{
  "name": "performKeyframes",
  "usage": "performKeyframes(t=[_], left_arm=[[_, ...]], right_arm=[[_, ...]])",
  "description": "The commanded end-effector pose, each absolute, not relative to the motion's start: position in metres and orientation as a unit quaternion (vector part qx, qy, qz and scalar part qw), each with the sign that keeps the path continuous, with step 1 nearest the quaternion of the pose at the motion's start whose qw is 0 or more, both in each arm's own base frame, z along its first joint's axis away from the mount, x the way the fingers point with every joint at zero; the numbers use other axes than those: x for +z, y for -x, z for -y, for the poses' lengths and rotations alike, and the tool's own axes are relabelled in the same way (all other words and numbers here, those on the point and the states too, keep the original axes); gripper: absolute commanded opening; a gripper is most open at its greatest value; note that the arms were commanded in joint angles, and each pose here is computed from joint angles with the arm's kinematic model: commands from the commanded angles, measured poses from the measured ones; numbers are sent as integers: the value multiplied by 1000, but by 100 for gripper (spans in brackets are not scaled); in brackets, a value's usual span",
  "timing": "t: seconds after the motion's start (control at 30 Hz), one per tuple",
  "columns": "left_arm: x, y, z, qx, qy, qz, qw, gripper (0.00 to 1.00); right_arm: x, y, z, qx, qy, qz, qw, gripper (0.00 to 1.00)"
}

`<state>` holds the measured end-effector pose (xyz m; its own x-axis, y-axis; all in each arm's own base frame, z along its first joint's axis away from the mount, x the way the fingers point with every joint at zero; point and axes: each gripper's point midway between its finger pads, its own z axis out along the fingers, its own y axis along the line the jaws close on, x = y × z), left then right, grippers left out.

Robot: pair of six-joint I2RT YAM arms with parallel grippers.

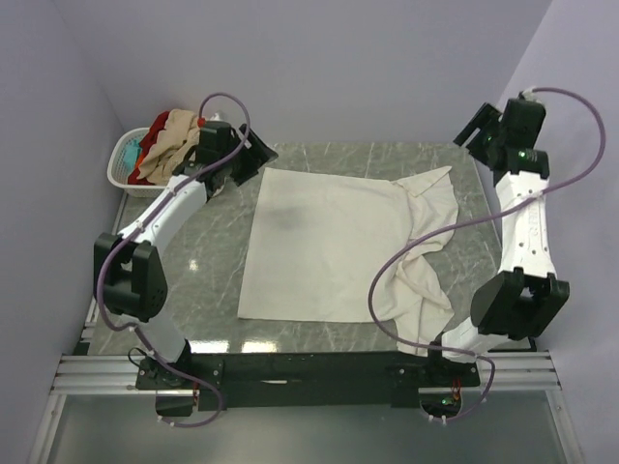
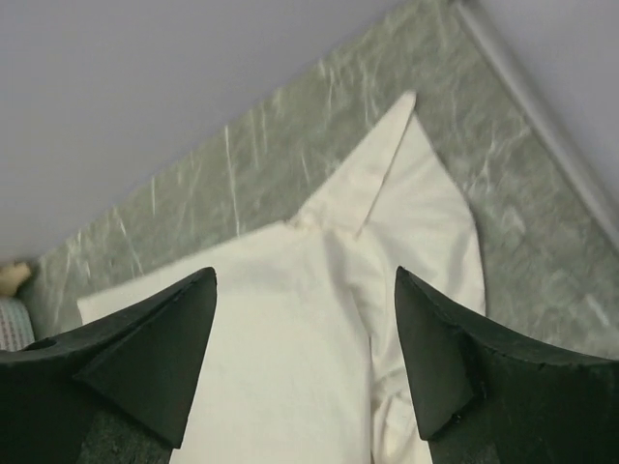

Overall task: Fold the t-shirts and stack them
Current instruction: Flatten the tshirt out

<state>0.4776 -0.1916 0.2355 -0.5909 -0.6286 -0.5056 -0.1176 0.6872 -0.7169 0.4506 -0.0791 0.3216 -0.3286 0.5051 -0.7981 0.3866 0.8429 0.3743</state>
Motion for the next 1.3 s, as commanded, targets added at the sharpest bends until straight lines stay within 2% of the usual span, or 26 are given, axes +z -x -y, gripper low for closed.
performKeyframes(t=[0.0, 0.2, 0.33, 0.43, 0.63, 1.27], left_arm=[[227, -452, 211, -347, 222, -833, 370, 81], [189, -428, 228, -344, 222, -851, 328, 83], [164, -426, 228, -331, 225, -864, 306, 84], [147, -425, 230, -326, 223, -871, 293, 85], [115, -430, 235, -318, 217, -883, 269, 85], [56, -447, 246, -294, 205, -908, 217, 86]], right_arm=[[285, -435, 59, 90, -271, -829, 481, 80], [193, -394, 51, 85, -305, -867, 384, 77], [152, -378, 53, 80, -330, -879, 335, 65], [135, -370, 61, 68, -341, -881, 320, 59], [102, -356, 68, 43, -348, -894, 277, 54], [37, -343, 84, -16, -385, -898, 213, 53]])
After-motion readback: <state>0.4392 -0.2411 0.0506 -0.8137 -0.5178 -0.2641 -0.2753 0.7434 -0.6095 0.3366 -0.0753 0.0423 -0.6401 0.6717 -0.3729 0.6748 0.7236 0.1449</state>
